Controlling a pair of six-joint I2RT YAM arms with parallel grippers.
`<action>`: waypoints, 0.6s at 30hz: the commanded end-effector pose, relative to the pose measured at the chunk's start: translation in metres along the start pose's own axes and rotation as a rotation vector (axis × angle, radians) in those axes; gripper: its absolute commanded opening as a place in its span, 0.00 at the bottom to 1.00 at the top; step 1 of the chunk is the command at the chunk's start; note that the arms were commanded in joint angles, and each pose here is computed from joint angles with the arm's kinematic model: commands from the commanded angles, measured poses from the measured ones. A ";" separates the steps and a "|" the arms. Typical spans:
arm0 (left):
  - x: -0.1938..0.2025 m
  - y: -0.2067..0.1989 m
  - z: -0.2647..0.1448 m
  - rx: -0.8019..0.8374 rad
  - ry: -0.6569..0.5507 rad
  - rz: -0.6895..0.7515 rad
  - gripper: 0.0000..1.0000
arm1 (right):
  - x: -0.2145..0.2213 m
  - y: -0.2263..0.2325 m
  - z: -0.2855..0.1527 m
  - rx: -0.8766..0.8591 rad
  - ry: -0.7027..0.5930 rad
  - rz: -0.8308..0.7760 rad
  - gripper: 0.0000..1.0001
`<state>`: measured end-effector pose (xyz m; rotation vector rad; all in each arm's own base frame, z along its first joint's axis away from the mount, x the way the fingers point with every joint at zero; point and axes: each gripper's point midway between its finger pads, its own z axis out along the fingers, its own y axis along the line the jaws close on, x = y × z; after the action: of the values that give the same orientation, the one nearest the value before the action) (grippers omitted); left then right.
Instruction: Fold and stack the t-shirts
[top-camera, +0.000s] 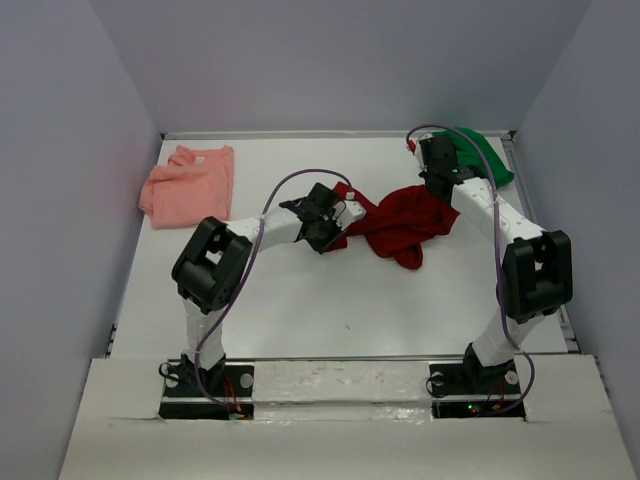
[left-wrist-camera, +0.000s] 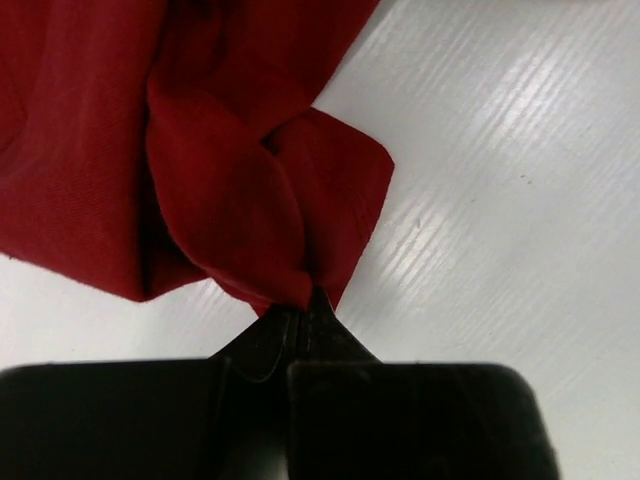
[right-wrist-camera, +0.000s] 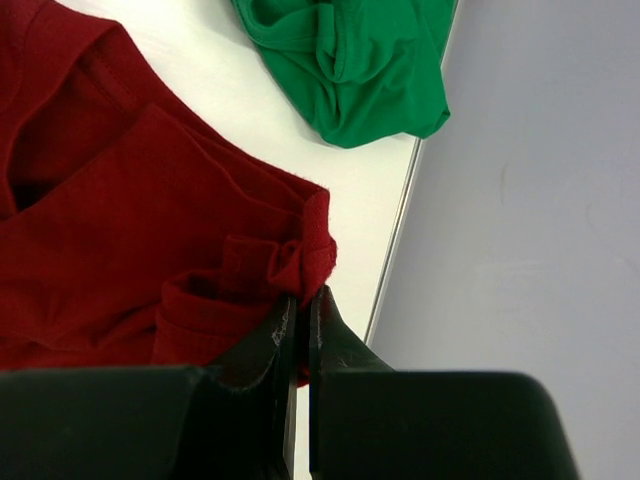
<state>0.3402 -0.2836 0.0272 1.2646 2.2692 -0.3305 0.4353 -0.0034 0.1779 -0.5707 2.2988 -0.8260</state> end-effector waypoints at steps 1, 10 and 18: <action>-0.034 0.021 -0.037 -0.132 -0.077 0.026 0.00 | -0.001 -0.007 0.002 0.013 -0.004 0.033 0.00; -0.069 0.095 -0.161 -0.653 -0.224 0.062 0.00 | -0.029 -0.039 -0.003 0.066 -0.064 0.095 0.00; -0.045 0.117 -0.200 -0.881 -0.184 0.045 0.00 | -0.039 -0.042 -0.003 0.063 -0.098 0.090 0.00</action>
<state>0.3967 -0.1941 0.2347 0.7933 1.8425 0.3121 0.4533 -0.0104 0.2026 -0.5061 2.2559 -0.8151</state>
